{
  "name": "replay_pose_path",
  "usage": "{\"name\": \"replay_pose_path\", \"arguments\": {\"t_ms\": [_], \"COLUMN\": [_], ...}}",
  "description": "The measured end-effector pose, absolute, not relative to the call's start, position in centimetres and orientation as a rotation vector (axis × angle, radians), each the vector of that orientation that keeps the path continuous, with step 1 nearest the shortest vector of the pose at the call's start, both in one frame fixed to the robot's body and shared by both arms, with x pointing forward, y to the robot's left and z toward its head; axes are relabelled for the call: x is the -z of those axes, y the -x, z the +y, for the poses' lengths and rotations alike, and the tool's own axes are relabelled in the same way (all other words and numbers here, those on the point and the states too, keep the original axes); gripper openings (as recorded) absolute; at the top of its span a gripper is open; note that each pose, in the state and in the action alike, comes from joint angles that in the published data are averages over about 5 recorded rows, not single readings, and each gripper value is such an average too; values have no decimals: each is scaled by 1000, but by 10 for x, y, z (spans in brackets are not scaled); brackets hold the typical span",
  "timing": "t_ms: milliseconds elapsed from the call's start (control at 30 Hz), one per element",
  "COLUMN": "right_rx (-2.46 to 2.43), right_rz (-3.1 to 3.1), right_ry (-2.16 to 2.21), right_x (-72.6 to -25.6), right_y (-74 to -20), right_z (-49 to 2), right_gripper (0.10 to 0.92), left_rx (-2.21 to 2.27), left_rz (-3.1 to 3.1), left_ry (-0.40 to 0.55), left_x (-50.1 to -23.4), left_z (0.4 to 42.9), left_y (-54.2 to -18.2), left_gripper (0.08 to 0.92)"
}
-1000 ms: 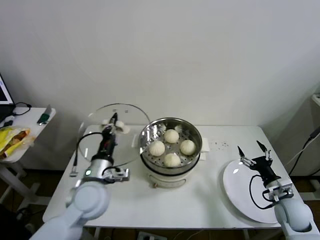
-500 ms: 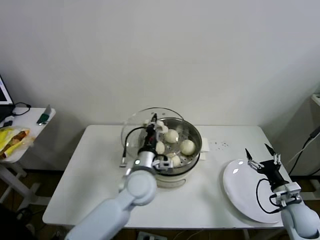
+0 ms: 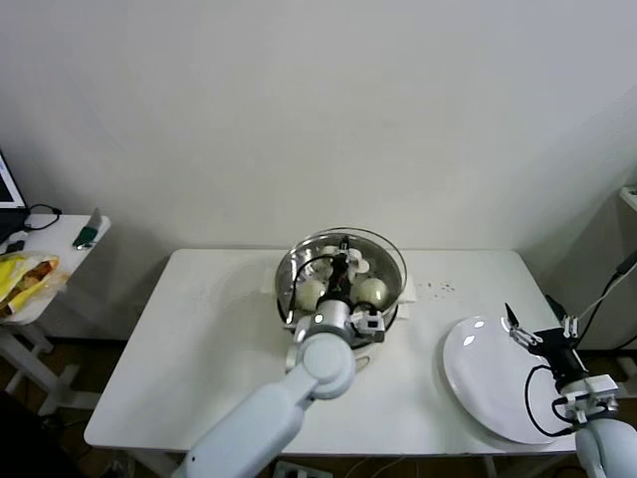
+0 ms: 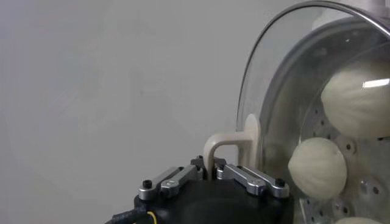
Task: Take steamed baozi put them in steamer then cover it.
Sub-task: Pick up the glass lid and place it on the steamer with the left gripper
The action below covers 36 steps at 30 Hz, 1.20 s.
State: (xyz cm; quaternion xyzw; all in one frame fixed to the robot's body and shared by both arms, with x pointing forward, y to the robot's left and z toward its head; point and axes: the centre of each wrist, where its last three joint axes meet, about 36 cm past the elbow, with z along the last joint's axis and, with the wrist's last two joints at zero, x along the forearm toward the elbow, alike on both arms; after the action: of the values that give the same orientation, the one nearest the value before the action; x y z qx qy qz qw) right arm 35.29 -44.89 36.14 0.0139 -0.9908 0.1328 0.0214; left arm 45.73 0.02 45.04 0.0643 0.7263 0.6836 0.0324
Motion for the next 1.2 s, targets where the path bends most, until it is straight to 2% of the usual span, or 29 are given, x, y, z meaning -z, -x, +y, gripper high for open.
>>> {"name": "replay_pose_path", "arguments": {"t_ms": [1200], "right_rx": [-431], "right_rz": [-3060], "right_ry": [-35], "right_x": [-361], "right_y": [-347], "right_z": [-458], "right_gripper": [823], "left_rx": [-2179], "left_rz": [2221], "left_ry": [-161], "left_x": [-423], "left_z": [-5], "left_y": [-464], "left_gripper": [157]}}
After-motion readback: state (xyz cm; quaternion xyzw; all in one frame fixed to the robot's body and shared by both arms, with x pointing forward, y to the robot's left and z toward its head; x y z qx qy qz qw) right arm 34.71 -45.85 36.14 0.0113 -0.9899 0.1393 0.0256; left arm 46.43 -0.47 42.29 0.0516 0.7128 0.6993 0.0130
